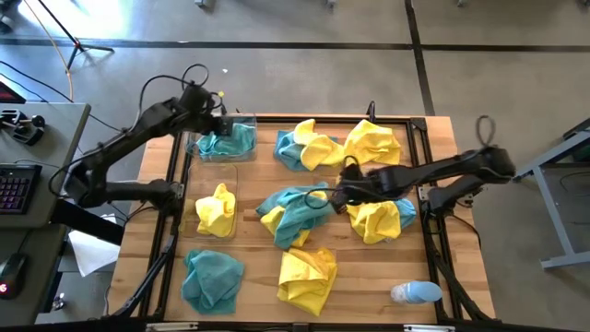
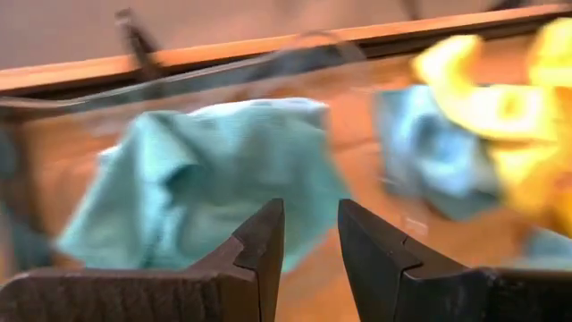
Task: Sort microfiber towel by color & place in baskets
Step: Put the yellow microfiber cloth into the bottom transparent bin
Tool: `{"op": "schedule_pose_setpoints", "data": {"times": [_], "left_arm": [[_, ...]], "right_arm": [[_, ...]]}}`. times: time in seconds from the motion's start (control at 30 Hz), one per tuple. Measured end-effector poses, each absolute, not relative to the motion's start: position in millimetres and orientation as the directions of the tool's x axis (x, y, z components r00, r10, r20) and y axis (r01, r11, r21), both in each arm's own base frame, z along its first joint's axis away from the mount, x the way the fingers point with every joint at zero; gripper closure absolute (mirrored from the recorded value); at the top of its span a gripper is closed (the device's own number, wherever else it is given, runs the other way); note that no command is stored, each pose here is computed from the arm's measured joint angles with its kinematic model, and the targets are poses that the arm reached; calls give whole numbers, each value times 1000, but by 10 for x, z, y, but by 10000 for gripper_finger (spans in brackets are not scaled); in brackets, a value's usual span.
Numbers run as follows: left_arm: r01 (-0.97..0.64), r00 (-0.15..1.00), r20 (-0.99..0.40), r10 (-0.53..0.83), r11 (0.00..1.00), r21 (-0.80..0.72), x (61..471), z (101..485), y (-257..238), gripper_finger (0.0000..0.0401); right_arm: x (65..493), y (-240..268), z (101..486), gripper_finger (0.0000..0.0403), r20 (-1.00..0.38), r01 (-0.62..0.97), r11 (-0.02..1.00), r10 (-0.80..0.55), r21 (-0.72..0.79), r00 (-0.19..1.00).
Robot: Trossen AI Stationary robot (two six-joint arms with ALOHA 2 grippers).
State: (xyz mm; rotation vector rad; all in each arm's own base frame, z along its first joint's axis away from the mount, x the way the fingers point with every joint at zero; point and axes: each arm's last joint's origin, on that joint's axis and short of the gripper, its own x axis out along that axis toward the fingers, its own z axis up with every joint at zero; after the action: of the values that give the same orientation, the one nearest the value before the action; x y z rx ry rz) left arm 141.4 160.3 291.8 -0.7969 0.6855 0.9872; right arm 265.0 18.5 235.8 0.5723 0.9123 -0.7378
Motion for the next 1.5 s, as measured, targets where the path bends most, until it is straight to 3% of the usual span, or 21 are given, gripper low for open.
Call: {"op": "schedule_pose_setpoints", "data": {"times": [0.1, 0.3, 0.43, 0.67, 1.03, 1.5], "left_arm": [[-855, 499, -756, 424, 383, -349, 1499, 3034, 1381, 307], [-772, 616, -692, 376, 462, -437, 1804, 3129, 913, 307], [-699, 695, -626, 353, 533, -477, 2078, 3150, 577, 307], [-555, 798, -548, 249, 659, -508, 2479, 3084, -11, 307], [-333, 768, -633, 93, 903, -271, 3146, 3156, -895, 307], [-80, 529, -845, -79, 987, -142, 3656, 2445, -1487, 307]], "right_arm": [[2413, 109, 2345, 401, -809, 717, 666, -297, 205, 507], [2099, 8, 2344, 400, -659, 441, 829, -122, 343, 742], [1966, -13, 2335, 402, -619, 344, 898, -111, 273, 778], [1910, 5, 2348, 402, -609, 324, 885, -60, 334, 791], [1908, 13, 2345, 402, -613, 284, 905, -34, 316, 790], [1853, 26, 2280, 402, -680, 311, 883, 12, 351, 733]]}}
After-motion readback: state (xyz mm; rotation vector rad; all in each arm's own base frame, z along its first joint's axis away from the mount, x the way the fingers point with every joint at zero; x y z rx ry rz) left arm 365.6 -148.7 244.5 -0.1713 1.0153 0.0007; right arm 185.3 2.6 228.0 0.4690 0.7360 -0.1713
